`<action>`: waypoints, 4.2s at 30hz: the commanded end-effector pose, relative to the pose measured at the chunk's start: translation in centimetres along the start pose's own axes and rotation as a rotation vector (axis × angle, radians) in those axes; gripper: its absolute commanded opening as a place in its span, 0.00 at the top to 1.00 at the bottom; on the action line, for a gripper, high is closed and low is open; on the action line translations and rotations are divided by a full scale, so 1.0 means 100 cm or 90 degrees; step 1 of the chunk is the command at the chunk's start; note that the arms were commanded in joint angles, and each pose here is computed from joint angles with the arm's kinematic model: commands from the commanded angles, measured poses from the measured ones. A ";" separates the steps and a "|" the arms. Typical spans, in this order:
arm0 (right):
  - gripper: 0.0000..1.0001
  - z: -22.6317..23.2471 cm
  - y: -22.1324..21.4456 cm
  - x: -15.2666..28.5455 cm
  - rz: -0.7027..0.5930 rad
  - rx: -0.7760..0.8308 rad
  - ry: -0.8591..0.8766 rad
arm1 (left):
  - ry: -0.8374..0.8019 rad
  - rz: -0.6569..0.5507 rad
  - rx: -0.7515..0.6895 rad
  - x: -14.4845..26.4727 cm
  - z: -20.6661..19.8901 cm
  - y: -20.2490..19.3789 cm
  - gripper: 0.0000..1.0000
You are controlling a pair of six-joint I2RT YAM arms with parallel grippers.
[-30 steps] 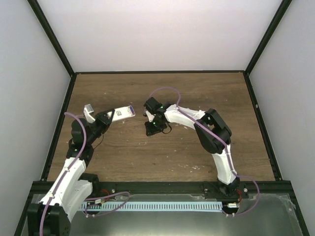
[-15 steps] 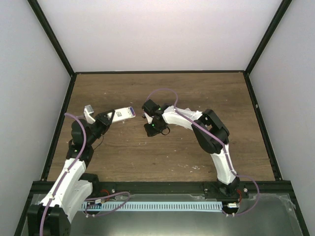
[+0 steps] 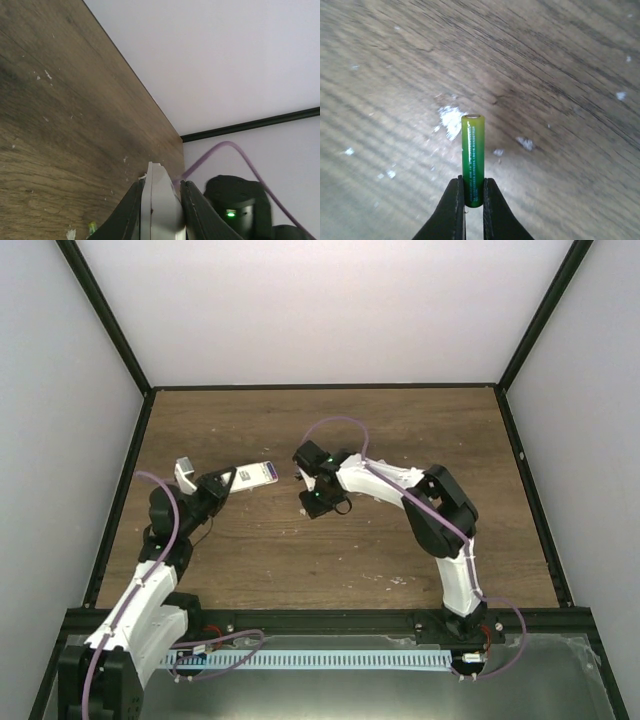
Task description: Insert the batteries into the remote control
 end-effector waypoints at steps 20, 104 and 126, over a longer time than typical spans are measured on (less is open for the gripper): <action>0.99 0.041 0.067 0.204 -0.135 -0.013 0.224 | -0.127 0.014 -0.002 -0.011 -0.009 -0.014 1.00; 0.93 0.022 0.085 0.135 -0.064 -0.051 0.158 | -0.160 0.031 0.054 -0.031 -0.027 -0.031 1.00; 0.80 0.011 0.102 0.184 -0.190 -0.037 0.129 | -0.157 0.028 0.058 -0.029 -0.028 -0.031 1.00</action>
Point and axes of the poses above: each gripper's point midway between its finger pads, its own x axis back along the fingers, its own z axis along the line the jaws close on, y = z × x, the point moved 3 cm from there along x, back along the fingers, and after that the axes turned 7 degrees about x, right-handed, at the moved point
